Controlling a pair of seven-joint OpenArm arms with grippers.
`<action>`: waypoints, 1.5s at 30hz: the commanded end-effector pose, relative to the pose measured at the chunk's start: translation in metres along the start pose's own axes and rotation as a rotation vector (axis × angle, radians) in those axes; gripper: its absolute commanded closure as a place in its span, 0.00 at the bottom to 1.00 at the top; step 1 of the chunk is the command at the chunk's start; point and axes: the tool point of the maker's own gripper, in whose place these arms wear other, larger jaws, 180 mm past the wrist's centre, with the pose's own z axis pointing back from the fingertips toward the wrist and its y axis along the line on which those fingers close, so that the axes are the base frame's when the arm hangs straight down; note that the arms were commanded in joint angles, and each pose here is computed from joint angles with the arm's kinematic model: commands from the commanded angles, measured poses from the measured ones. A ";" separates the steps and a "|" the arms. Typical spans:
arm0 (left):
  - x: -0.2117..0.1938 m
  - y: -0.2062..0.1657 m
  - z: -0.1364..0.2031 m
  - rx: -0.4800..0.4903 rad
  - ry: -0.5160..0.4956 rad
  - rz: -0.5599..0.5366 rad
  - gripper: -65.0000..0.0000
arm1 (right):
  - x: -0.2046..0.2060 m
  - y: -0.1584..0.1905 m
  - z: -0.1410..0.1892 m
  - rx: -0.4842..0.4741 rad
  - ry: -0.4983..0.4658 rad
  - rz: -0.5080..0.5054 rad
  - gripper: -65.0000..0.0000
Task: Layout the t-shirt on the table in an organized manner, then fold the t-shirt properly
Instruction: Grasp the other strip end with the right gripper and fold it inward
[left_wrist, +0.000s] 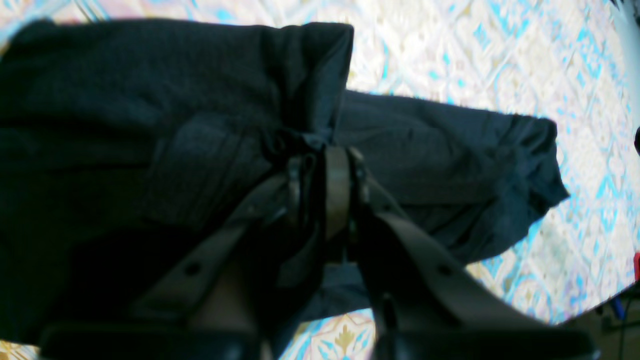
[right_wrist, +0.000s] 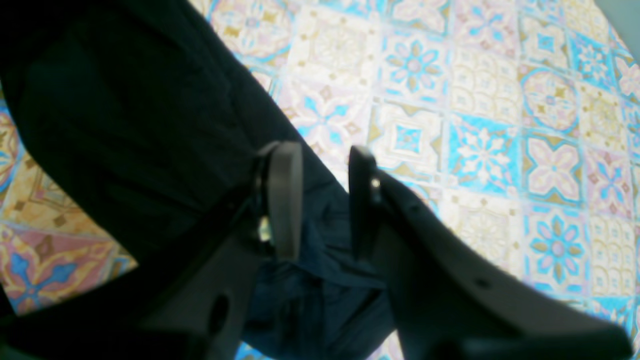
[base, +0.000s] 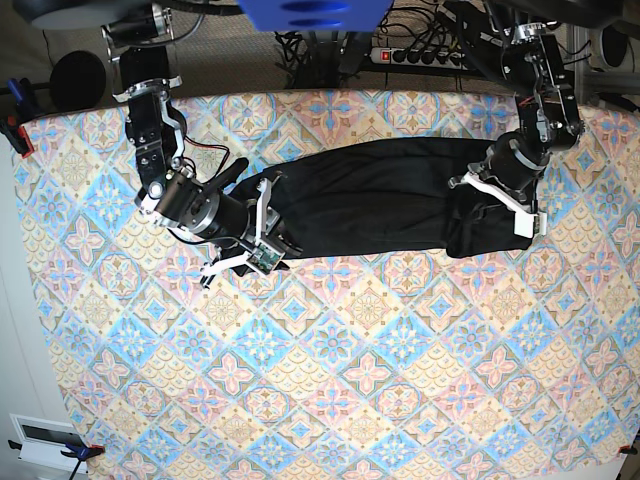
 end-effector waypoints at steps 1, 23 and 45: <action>0.007 -0.010 -0.001 -0.026 -0.023 -0.026 1.00 | 0.016 -0.007 0.004 -0.013 -0.052 0.018 0.76; 0.026 -0.009 0.019 -0.054 -0.095 -0.005 0.59 | -0.065 -0.020 0.033 -0.106 0.143 -0.153 0.75; 0.016 0.038 0.018 0.039 -0.027 0.008 0.59 | -0.115 -0.061 0.029 -0.031 0.105 -0.648 0.50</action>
